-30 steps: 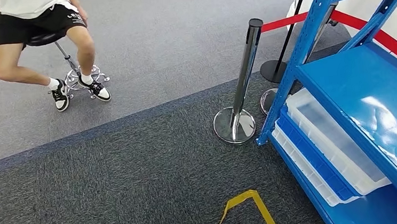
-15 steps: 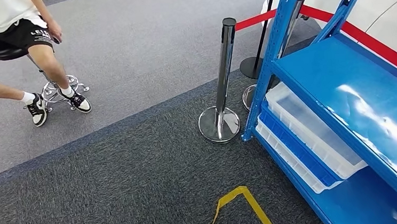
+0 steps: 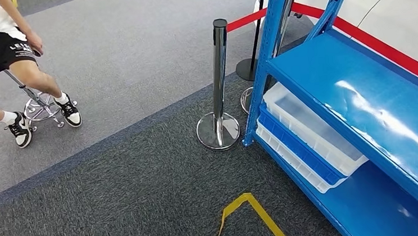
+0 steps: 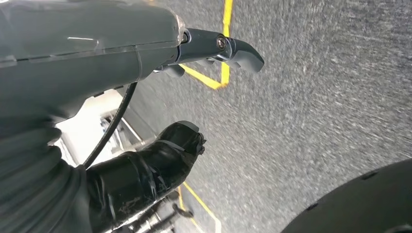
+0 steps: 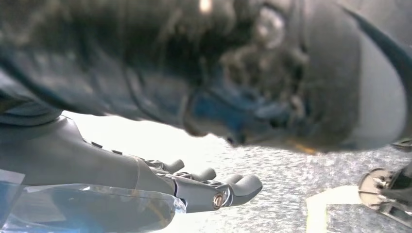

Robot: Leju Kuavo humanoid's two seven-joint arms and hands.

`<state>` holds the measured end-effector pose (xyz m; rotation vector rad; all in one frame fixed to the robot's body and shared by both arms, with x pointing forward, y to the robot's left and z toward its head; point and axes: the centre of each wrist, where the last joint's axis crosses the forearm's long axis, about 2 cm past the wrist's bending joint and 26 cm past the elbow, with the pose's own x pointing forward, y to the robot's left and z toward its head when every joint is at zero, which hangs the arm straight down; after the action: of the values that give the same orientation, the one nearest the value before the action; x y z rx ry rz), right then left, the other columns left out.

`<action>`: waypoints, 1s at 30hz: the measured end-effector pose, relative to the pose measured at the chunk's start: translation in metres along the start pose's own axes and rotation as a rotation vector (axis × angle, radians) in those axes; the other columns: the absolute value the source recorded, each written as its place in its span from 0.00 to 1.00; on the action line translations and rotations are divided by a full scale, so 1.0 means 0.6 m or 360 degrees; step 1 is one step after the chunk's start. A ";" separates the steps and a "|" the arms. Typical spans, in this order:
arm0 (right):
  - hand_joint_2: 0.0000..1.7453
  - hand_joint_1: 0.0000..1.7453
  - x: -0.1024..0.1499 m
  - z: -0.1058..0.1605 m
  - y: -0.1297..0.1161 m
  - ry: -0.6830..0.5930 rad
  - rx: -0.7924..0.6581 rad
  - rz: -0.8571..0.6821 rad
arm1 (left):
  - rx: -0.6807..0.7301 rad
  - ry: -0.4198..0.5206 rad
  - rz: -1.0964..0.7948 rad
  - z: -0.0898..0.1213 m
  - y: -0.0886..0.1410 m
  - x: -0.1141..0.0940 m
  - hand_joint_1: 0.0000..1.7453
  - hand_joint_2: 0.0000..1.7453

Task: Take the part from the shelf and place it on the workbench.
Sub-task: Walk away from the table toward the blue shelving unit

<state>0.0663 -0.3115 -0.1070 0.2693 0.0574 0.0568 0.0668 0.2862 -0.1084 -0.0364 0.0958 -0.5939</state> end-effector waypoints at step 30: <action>0.00 0.00 -0.002 -0.003 0.006 -0.0048 0.0007 -0.0037 | -0.0017 -0.0014 0.0012 0.000 -0.005 0.002 0.00 1.00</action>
<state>0.0650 -0.3074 -0.1075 0.2737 0.0306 0.0293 0.0662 0.2831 -0.1084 -0.0491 0.0907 -0.5855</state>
